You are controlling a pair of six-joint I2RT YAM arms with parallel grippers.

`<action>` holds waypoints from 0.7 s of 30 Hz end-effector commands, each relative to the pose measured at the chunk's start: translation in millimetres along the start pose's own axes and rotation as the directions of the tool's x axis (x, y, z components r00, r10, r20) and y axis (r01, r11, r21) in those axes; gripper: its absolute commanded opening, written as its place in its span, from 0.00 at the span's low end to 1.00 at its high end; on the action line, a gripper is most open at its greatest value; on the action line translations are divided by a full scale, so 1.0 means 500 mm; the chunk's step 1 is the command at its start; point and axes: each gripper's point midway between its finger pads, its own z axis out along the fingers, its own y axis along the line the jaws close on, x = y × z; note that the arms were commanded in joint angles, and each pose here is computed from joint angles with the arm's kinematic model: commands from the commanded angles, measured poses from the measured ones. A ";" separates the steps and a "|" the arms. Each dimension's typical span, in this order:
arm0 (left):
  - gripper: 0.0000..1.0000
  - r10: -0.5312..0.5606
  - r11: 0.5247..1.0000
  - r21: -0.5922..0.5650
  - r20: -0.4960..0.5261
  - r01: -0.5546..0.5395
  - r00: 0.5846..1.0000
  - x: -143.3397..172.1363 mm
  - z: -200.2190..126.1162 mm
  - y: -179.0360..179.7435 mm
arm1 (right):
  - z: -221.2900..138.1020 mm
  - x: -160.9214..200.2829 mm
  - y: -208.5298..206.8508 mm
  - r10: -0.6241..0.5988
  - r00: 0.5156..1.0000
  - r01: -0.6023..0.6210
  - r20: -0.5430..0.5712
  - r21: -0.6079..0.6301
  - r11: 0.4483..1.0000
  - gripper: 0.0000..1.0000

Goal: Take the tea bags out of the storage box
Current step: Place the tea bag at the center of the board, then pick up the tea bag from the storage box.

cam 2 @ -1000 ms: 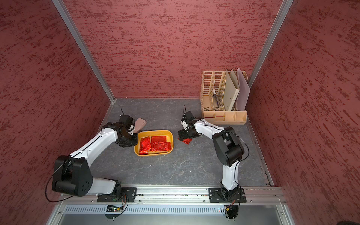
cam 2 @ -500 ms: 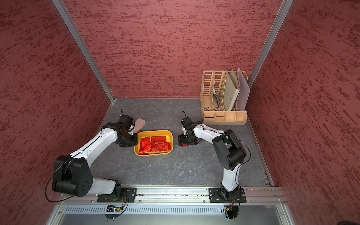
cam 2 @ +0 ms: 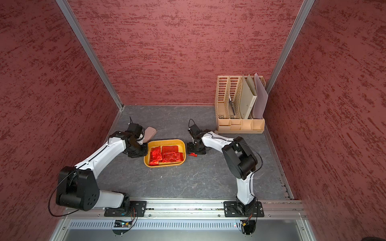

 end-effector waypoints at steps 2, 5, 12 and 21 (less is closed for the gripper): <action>0.00 -0.006 1.000 0.011 0.028 0.006 1.000 -0.009 -0.005 0.001 | -0.034 -0.032 -0.004 -0.026 0.997 0.023 0.070 0.052 0.998 0.79; 0.00 -0.009 1.000 0.004 0.031 0.009 0.999 -0.010 -0.005 0.004 | -0.077 -0.045 -0.023 -0.069 0.989 0.053 0.130 0.122 0.991 0.83; 0.00 -0.018 1.000 -0.009 0.036 0.019 0.999 -0.012 -0.004 0.010 | -0.188 -0.046 0.077 -0.188 0.956 0.207 0.225 -0.063 0.976 0.76; 0.00 -0.015 1.000 -0.005 0.036 0.015 0.999 -0.012 -0.004 0.009 | -0.149 0.024 0.349 -0.237 0.963 0.268 0.126 -0.416 0.869 0.62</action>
